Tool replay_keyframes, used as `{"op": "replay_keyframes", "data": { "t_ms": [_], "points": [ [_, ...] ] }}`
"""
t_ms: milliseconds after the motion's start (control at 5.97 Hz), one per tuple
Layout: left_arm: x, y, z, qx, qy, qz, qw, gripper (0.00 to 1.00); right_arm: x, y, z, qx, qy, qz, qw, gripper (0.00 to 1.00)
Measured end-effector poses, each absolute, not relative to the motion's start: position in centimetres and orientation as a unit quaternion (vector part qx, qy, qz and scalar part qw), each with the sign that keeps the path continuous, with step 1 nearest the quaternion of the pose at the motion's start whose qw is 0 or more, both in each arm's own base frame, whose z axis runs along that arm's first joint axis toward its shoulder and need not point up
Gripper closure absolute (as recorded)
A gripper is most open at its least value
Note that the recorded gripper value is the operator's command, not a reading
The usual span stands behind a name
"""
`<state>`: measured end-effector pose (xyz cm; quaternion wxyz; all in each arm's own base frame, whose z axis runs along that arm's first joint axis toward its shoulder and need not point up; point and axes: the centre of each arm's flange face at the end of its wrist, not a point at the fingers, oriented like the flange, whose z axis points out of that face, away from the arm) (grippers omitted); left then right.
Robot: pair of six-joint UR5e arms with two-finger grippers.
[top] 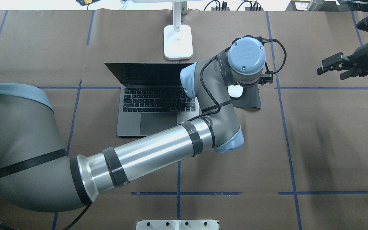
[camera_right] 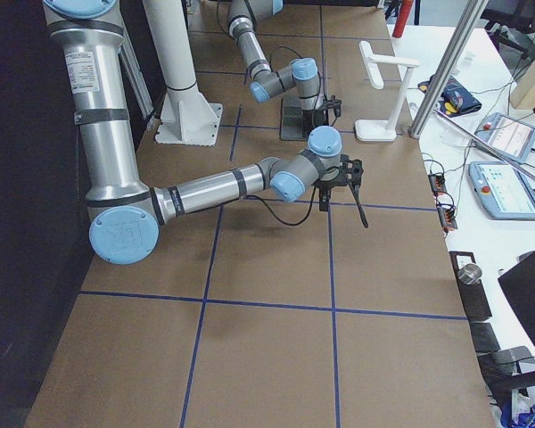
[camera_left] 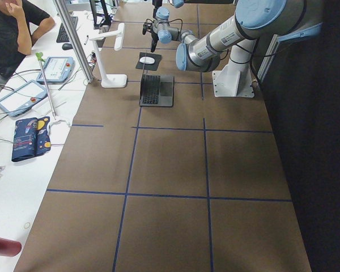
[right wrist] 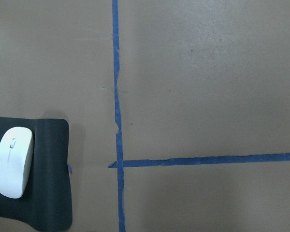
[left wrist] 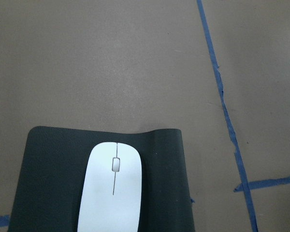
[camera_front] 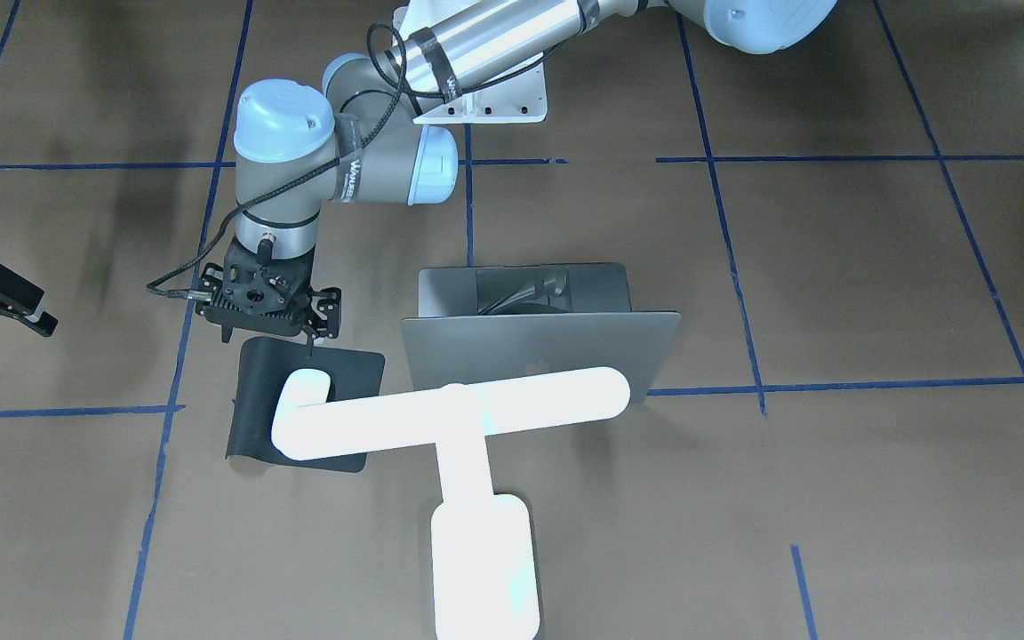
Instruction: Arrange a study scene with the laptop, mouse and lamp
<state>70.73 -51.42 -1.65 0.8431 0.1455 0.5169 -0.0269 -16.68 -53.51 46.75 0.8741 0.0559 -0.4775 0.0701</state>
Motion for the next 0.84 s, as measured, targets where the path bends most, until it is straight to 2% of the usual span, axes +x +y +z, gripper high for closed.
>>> {"op": "replay_keyframes", "data": {
  "t_ms": [838],
  "points": [
    [49.4,-38.9,12.7,0.079,0.523,0.012,0.849,0.00,-15.5,-52.9,47.6,0.053,-0.475,0.079,0.875,0.00]
  ]
}}
